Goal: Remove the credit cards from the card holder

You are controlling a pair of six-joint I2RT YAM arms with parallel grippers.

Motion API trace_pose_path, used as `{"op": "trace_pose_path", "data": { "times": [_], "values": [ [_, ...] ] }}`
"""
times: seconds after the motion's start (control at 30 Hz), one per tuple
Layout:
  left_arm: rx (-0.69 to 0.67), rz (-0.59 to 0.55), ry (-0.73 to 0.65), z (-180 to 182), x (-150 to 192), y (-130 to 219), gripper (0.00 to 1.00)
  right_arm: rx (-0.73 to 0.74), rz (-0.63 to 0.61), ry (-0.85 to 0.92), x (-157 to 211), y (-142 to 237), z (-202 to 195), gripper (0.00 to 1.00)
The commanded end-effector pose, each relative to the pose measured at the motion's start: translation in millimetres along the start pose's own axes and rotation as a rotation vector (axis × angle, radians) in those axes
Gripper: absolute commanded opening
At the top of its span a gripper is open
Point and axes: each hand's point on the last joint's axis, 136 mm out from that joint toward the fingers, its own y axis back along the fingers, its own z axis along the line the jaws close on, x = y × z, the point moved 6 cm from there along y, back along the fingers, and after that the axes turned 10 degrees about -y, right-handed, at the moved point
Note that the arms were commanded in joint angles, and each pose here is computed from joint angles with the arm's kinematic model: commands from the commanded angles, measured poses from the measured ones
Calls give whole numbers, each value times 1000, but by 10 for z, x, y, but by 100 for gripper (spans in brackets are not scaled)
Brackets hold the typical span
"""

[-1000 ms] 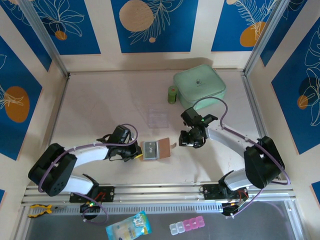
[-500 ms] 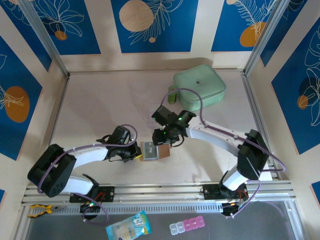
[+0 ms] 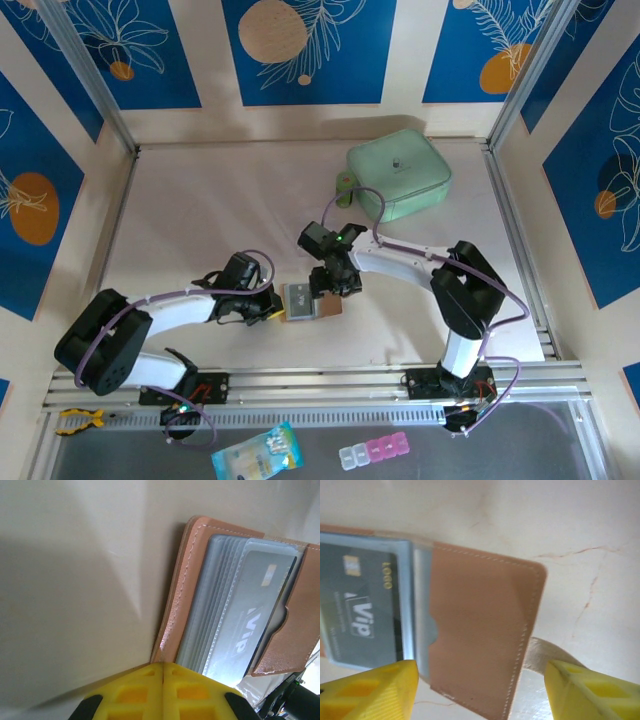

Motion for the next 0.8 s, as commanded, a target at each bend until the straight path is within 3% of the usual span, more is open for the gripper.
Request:
{"op": "trace_pose_path", "data": {
  "times": [0.0,0.77],
  "values": [
    [-30,24,17,92,76,-41,5,59,25,-2,7,-123,-128,69],
    [-49,35,7,76,42,-62,5,100,120,-31,90,-449,-251,78]
  ]
}}
